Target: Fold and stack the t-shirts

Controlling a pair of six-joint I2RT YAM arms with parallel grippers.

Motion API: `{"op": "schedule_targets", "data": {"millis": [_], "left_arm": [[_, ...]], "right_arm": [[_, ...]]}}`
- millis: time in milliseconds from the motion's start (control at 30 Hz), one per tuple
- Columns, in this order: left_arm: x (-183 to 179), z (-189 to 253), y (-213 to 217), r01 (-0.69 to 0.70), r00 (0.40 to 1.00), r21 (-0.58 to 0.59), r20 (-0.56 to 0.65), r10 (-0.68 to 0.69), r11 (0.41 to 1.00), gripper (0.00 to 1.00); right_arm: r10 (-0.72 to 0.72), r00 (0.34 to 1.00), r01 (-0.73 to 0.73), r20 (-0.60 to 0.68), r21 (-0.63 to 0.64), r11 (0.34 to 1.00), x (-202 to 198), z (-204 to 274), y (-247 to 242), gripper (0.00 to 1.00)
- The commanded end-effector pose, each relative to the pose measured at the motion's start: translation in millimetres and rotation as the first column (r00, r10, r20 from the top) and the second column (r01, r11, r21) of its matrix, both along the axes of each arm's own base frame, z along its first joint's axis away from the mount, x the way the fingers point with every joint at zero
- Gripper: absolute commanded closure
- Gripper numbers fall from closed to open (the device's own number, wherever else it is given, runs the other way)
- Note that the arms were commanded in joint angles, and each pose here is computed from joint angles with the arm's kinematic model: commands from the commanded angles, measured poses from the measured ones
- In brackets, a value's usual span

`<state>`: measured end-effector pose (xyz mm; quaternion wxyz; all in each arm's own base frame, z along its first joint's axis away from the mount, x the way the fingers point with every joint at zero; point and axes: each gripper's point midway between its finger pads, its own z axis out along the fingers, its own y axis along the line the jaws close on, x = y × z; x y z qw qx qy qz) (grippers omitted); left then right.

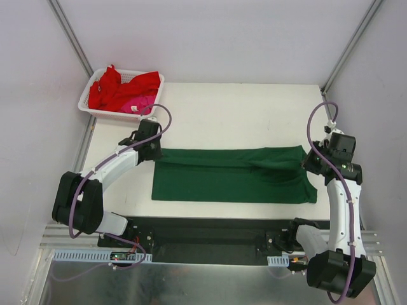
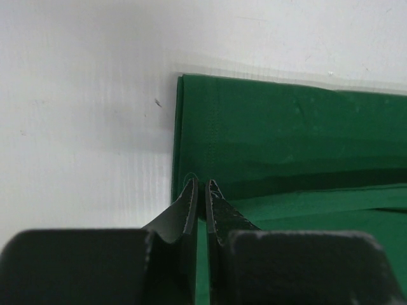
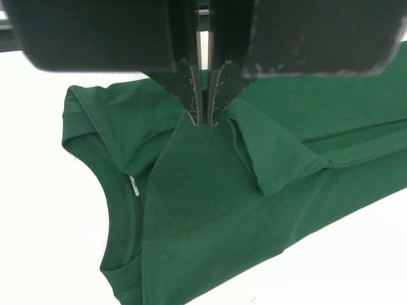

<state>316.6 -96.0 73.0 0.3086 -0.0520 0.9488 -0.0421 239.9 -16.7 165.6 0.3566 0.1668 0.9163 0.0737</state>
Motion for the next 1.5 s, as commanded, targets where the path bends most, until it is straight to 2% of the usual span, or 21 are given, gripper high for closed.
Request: {"op": "schedule_targets", "data": {"millis": [0, 567, 1000, 1100, 1133, 1167, 1200, 1233, 1300, 1400, 1433, 1467], "left_arm": [[-1.8, 6.5, -0.8, -0.023, 0.999, 0.003, 0.040, 0.023, 1.000, 1.00], [-18.8, -2.8, 9.3, -0.030, 0.999, 0.031, 0.030, 0.029, 0.999, 1.00], [-28.4, -8.4, 9.1, -0.025, 1.000, 0.020, 0.004, 0.025, 0.999, 1.00], [-34.0, -5.6, 6.9, -0.032, 0.999, -0.007, 0.006, 0.032, 0.999, 0.75], [-34.1, 2.2, 6.5, -0.040, 0.999, -0.023, 0.029, 0.041, 0.999, 0.66], [-34.8, 7.0, 6.0, -0.044, 0.998, -0.034, 0.043, 0.045, 0.998, 0.55], [-36.6, 11.5, 6.7, -0.048, 0.997, -0.039, 0.052, 0.050, 0.998, 0.39], [-35.8, 24.3, 7.0, -0.055, 0.994, -0.056, 0.089, 0.060, 0.997, 0.34], [-31.5, 46.5, 8.1, -0.066, 0.988, -0.068, 0.136, 0.074, 0.996, 0.27], [-25.0, 84.5, 7.4, -0.068, 0.974, -0.095, 0.207, 0.087, 0.993, 0.23], [-25.5, 89.7, 6.1, -0.074, 0.974, -0.109, 0.207, 0.095, 0.991, 0.13], [-21.9, 100.3, 3.2, -0.076, 0.970, -0.131, 0.221, 0.104, 0.988, 0.11]], "right_arm": [[-0.033, 0.999, 0.033, -0.019, 0.004, 0.999, -8.7, -1.8, -2.2, 0.99], [-0.060, 0.996, 0.059, -0.066, -0.024, 0.998, -16.6, 1.3, -8.3, 0.99], [-0.096, 0.981, 0.091, -0.168, -0.041, 0.995, -38.5, -7.6, -11.2, 0.99], [-0.123, 0.969, 0.115, -0.212, -0.050, 0.992, -47.5, -10.0, -13.1, 0.75], [-0.104, 0.972, 0.100, -0.211, -0.027, 0.995, -47.6, -7.5, -8.3, 0.47], [-0.091, 0.970, 0.091, -0.225, -0.012, 0.996, -51.7, -6.1, -4.6, 0.32], [-0.078, 0.971, 0.081, -0.226, 0.004, 0.997, -52.8, -3.1, -1.1, 0.21], [-0.056, 0.978, 0.062, -0.202, 0.023, 0.998, -49.9, 8.8, 3.2, 0.11], [-0.041, 0.977, 0.049, -0.208, 0.034, 0.998, -55.4, 20.5, 7.0, 0.06], [-0.036, 0.983, 0.048, -0.182, 0.060, 0.997, -54.2, 43.0, 12.0, 0.01], [-0.022, 0.984, 0.039, -0.175, 0.096, 0.995, -52.4, 45.9, 18.2, 0.01], [-0.019, 0.986, 0.040, -0.169, 0.124, 0.991, -46.6, 45.1, 21.9, 0.01]]}}
